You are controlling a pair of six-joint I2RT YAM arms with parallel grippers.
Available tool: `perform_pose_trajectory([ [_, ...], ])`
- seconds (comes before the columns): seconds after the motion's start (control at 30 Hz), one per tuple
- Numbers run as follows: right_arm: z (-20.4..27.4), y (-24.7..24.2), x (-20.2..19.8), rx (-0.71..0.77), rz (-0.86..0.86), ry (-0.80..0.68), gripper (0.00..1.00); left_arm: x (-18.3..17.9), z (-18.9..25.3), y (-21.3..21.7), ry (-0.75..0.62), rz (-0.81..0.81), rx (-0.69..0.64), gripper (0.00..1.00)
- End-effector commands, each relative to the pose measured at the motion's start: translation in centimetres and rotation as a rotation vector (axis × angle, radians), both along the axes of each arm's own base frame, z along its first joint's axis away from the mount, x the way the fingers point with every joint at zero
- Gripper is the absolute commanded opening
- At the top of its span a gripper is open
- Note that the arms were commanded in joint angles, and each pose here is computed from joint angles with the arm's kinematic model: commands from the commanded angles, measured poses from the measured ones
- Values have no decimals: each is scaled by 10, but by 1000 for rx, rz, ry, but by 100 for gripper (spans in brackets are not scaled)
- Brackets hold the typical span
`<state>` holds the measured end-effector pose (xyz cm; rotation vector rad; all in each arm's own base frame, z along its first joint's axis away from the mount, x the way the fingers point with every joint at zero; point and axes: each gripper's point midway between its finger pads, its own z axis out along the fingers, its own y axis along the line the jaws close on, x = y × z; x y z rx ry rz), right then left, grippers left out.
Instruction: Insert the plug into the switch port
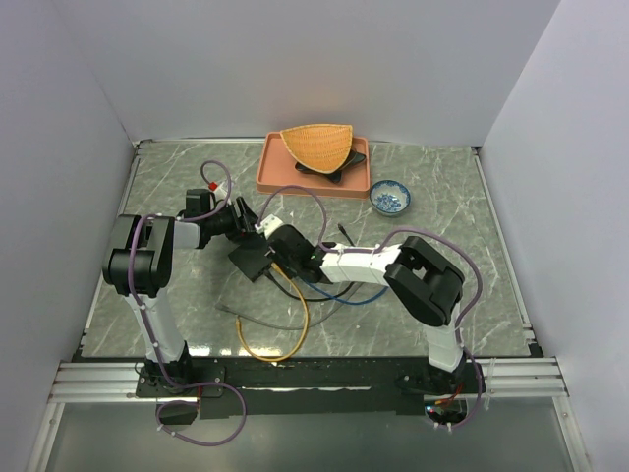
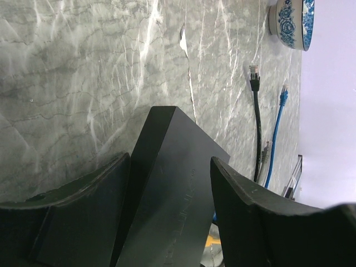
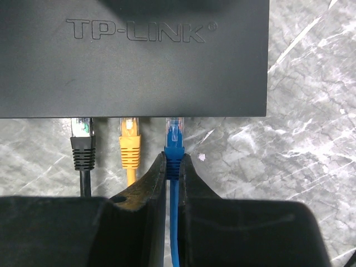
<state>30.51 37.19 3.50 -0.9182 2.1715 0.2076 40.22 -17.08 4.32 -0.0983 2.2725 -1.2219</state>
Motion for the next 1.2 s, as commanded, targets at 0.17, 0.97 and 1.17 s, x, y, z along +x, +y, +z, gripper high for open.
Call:
perform_pose_trajectory([
  [0.17, 69, 33, 22, 203, -14, -155, 0, -31, -23, -10, 112, -65, -19, 66],
  [0.97, 29, 38, 31, 150, -38, -115, 0, -52, -24, -13, 138, -94, -21, 56],
  [1.17, 36, 42, 34, 171, -33, -133, 0, -58, -26, -15, 153, -102, -17, 53],
])
